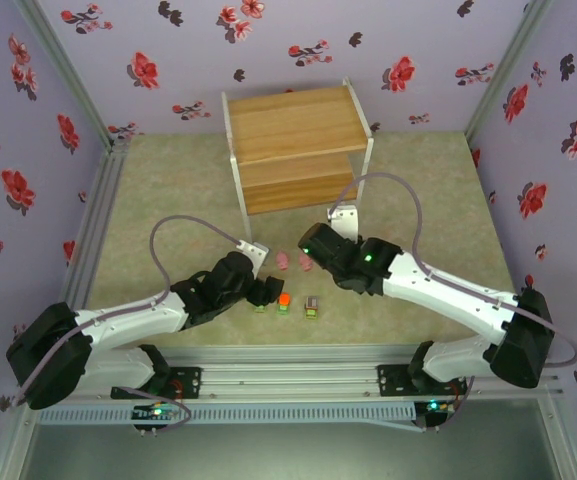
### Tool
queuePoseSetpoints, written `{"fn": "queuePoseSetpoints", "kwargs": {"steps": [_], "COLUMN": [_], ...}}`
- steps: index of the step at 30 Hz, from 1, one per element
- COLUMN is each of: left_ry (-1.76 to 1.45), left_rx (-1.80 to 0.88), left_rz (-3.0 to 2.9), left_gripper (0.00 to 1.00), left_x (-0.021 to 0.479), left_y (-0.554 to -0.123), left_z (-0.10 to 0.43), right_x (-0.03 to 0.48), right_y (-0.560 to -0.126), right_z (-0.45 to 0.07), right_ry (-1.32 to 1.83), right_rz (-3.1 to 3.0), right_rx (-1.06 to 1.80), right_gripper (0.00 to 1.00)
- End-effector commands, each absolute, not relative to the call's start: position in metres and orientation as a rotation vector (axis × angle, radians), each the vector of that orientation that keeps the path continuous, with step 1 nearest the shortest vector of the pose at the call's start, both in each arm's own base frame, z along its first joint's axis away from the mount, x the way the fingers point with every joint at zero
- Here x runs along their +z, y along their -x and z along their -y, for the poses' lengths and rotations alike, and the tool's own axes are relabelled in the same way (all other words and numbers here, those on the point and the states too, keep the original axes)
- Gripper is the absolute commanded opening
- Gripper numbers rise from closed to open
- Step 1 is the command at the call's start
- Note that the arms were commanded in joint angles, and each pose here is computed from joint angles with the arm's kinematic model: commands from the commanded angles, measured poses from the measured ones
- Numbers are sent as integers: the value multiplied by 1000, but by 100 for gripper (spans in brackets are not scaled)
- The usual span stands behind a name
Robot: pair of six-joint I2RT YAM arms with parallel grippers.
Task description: Place and organize the plastic toys onto the shelf
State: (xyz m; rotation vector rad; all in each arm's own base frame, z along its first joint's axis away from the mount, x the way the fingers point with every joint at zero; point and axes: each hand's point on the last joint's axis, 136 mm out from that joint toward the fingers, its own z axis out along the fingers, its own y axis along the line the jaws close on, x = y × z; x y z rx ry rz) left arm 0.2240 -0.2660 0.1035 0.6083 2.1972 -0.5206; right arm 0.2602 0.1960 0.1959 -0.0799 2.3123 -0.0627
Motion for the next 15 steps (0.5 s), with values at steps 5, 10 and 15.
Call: {"fn": "queuePoseSetpoints", "kwargs": {"steps": [5, 10, 15], "left_ry": [-651, -659, -668], "left_rx": [-535, -529, -522], "left_rz": [-2163, -2163, -2169], "left_gripper": [76, 76, 76], "left_x": [116, 116, 114], "left_y": [-224, -224, -224], "left_z": [275, 276, 277], "right_x": [218, 225, 228], "right_y": [-287, -300, -314], "right_z": [-198, -201, -205], "right_ry": [112, 130, 154], "right_rz": [-2255, -2230, -2215], "right_rx": [-39, -14, 13], "right_gripper": [23, 24, 24]}}
